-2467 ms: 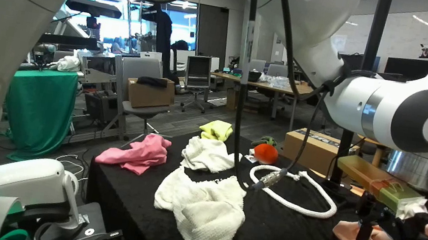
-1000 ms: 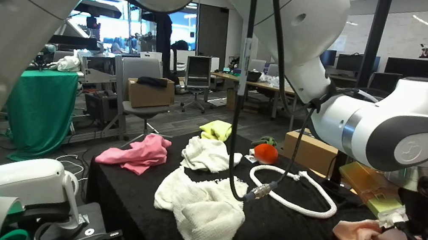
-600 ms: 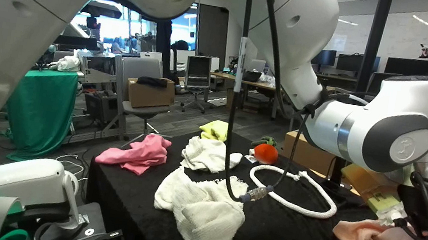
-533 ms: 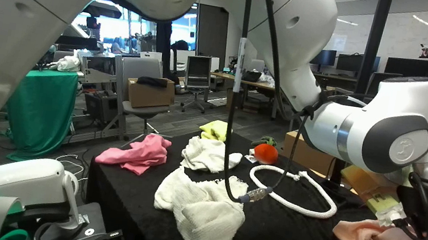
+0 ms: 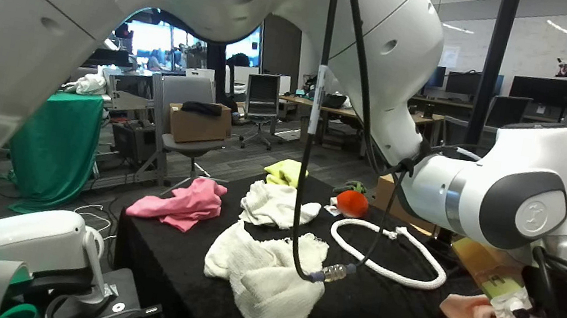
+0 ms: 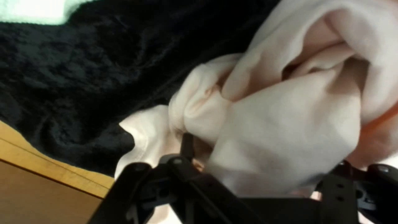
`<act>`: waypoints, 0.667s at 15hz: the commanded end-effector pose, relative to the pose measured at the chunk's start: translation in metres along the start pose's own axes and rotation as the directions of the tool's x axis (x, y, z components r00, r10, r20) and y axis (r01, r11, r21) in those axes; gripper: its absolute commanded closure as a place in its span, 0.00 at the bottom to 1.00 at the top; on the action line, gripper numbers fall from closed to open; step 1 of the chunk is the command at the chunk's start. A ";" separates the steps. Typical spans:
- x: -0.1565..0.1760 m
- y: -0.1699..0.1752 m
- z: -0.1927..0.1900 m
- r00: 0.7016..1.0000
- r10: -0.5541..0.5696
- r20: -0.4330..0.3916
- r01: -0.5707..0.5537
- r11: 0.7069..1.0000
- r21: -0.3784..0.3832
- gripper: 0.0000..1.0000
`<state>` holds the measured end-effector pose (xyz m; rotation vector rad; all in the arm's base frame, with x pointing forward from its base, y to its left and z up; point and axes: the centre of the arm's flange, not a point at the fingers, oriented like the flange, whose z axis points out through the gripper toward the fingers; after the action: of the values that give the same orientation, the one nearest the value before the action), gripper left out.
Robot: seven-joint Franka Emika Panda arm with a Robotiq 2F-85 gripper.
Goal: Pile the t-shirts and towels on the left side of the table
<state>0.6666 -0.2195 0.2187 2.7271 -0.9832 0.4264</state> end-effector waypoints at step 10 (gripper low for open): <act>0.002 0.005 -0.048 0.999 -0.031 -0.035 0.029 0.998 -0.053 0.91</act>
<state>0.6668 -0.2236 0.2315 2.6805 -0.9835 0.4461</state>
